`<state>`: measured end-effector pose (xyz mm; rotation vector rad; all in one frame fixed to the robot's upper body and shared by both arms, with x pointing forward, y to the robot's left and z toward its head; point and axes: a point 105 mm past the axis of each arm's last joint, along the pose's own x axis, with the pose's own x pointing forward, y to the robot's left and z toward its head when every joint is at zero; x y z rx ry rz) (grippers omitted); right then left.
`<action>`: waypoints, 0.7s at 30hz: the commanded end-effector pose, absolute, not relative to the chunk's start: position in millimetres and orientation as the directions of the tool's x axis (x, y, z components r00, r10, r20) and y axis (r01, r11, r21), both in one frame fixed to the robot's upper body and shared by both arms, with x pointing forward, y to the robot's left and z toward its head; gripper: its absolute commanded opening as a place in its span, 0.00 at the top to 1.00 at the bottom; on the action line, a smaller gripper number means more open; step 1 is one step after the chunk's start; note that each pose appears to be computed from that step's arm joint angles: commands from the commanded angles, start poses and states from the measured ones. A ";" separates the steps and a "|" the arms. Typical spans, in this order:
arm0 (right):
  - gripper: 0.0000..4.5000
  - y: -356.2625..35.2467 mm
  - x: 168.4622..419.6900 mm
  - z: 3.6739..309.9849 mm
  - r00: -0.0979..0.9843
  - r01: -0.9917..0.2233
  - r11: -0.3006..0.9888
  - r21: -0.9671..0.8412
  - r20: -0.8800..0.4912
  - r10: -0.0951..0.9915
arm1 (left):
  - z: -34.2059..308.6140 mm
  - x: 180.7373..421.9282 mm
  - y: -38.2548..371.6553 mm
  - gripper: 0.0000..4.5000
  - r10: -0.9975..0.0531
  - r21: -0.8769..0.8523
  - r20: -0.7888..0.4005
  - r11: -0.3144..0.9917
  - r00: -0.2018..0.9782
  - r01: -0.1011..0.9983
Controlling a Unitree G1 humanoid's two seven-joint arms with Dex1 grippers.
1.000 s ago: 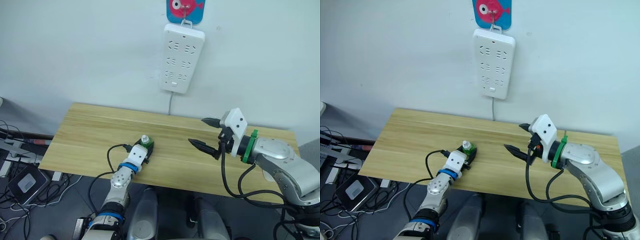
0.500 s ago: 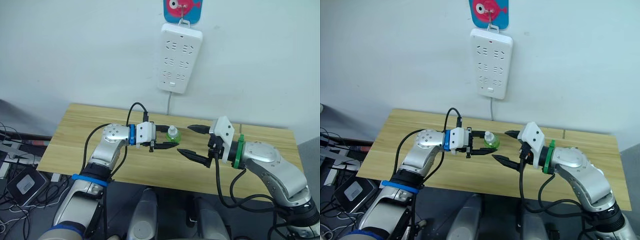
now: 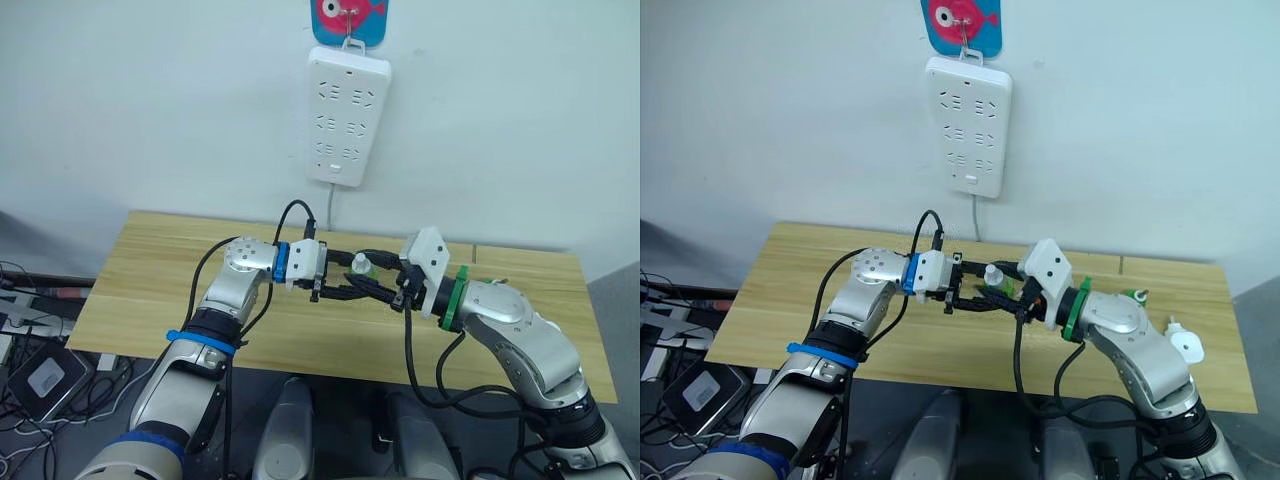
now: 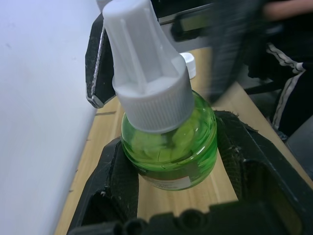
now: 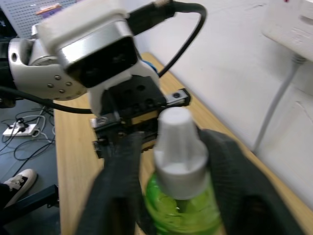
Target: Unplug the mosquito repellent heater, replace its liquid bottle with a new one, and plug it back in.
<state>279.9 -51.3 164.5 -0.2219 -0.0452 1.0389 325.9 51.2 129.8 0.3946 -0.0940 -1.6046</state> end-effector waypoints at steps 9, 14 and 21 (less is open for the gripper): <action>0.77 -33.9 254.5 186.8 0.184 -0.960 0.169 -0.222 -0.052 0.981 | 132.6 298.2 43.2 0.51 -0.964 0.325 -0.208 -0.231 -0.169 0.917; 0.77 -31.9 253.0 183.4 -0.101 -0.968 -0.133 -0.215 -0.153 0.983 | 128.8 272.2 44.7 0.51 -0.911 0.297 -0.261 -0.391 -0.319 0.871; 0.69 -45.3 266.5 179.7 -0.218 -0.935 -0.278 -0.221 -0.263 0.940 | 122.5 266.2 48.8 0.51 -0.887 0.273 -0.299 -0.434 -0.353 0.859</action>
